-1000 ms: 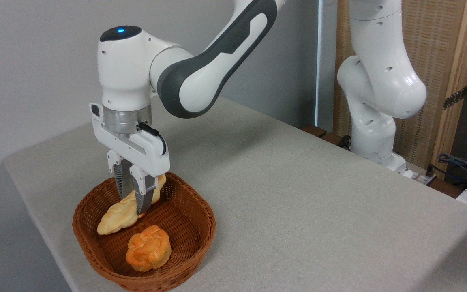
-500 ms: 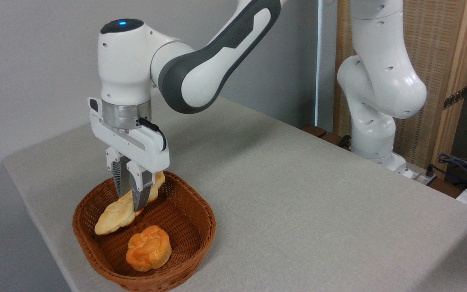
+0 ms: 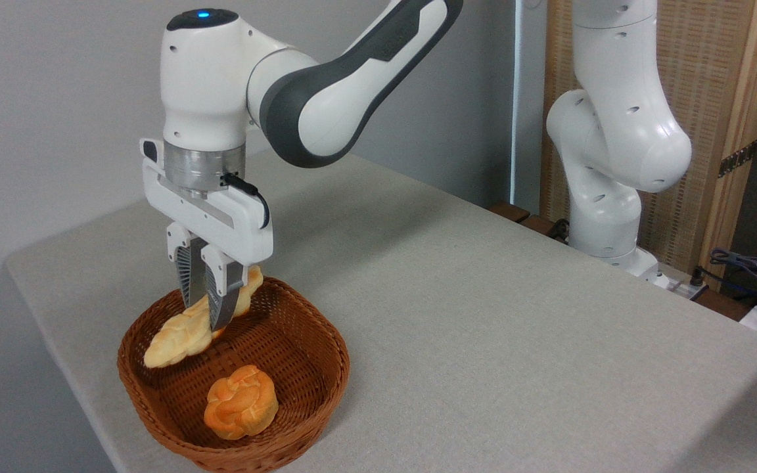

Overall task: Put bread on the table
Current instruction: 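Lift the bread roll out of the basket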

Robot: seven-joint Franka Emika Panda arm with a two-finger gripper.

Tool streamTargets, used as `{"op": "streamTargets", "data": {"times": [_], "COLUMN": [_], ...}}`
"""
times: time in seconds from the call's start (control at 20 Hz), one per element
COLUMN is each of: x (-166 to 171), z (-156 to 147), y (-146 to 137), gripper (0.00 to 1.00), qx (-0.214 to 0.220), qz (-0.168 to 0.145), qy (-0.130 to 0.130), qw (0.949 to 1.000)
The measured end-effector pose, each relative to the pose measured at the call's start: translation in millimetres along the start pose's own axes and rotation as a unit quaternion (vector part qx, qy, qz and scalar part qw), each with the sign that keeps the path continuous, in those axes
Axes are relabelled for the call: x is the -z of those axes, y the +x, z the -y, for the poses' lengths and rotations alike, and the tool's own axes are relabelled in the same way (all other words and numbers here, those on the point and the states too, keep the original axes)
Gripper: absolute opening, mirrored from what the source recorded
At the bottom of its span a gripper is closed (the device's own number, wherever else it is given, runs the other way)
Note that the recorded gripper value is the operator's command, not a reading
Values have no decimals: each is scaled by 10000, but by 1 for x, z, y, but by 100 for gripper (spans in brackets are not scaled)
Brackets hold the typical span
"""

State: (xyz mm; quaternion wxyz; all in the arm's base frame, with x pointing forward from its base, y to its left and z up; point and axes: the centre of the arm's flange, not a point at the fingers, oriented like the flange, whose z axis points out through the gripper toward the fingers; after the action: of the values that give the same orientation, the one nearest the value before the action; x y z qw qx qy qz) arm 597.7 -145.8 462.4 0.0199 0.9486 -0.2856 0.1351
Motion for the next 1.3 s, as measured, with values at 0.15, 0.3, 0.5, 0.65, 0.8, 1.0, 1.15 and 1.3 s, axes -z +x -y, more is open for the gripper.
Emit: {"op": "streamTargets", "data": {"times": [0.15,0.3,0.5,0.65,0.8,1.0,1.15,1.3], "x": [14,31,49,61,69,75,75,76], "z": [-1,-3,-5,-9,-14,-22,-31,-42], "y": [-2,-6,-11,-19,-32,-51,-67,-82], "gripper": [37,37,38,39,39,39,39,39], "qx": [2,-1,-24,-159,-203,-213,-240,-348], "qz": [-5,51,135,179,244,446,588,703], "qy": [-6,-42,-91,-123,-162,-261,-335,-400], "qw": [10000,10000,9999,9996,9994,9984,9974,9961]}}
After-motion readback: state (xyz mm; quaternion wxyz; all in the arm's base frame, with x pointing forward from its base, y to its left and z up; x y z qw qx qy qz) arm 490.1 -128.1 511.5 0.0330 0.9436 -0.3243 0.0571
